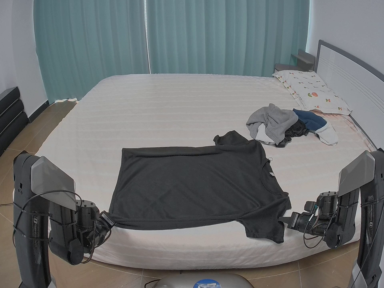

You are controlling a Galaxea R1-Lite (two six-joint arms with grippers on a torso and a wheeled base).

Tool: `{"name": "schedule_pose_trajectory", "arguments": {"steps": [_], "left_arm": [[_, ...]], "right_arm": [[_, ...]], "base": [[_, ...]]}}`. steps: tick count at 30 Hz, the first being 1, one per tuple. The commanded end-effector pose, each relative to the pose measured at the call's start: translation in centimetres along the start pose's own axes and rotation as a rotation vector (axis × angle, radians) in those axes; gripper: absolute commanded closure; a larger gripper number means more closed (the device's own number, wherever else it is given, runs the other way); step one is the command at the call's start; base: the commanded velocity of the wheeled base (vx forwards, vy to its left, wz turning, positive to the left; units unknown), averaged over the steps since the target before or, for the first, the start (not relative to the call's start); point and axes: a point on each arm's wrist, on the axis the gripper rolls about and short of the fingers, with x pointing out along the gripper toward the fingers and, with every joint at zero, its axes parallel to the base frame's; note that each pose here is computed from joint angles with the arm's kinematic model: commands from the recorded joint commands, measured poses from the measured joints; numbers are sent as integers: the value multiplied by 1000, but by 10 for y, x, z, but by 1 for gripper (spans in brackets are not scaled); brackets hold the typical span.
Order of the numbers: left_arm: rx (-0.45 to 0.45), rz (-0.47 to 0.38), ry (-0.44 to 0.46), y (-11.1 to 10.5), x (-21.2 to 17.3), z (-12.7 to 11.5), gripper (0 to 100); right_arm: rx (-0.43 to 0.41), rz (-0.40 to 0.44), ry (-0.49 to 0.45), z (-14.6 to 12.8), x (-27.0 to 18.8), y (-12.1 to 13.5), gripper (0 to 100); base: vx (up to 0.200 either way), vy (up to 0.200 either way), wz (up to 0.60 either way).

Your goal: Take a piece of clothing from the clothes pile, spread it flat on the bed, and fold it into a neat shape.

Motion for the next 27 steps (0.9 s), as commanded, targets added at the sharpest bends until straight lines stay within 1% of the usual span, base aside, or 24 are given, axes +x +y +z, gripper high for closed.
{"name": "schedule_pose_trajectory", "arguments": {"steps": [1, 3, 6, 8, 10, 12, 19, 27], "left_arm": [[-2, -2, -2, 0, -1, 0, 100], [-3, -2, -2, 0, -1, 0, 100], [-1, 2, -3, 0, -1, 0, 100], [0, 6, -1, 1, -1, 0, 100], [-1, 11, -1, 2, -2, 0, 100], [3, 18, 1, 3, -4, 0, 100], [23, 42, 12, 8, -10, -1, 100], [85, 78, 30, 15, -19, -2, 100]], "right_arm": [[-3, -7, -4, 0, -6, -1, 100], [0, -21, -7, 0, -11, -4, 100], [-3, -15, -8, 3, -25, -3, 100], [-3, -1, -1, 3, -32, -1, 100], [-2, 40, 22, 2, -44, 2, 100], [-6, 53, 28, 1, -49, 2, 100], [-50, 41, 59, -6, -58, 0, 100], [-82, 51, 100, -14, -66, 1, 100]], "base": [[0, 0, 0], [0, 0, 0], [0, 0, 0], [0, 0, 0], [0, 0, 0], [0, 0, 0], [0, 0, 0], [0, 0, 0]]}}
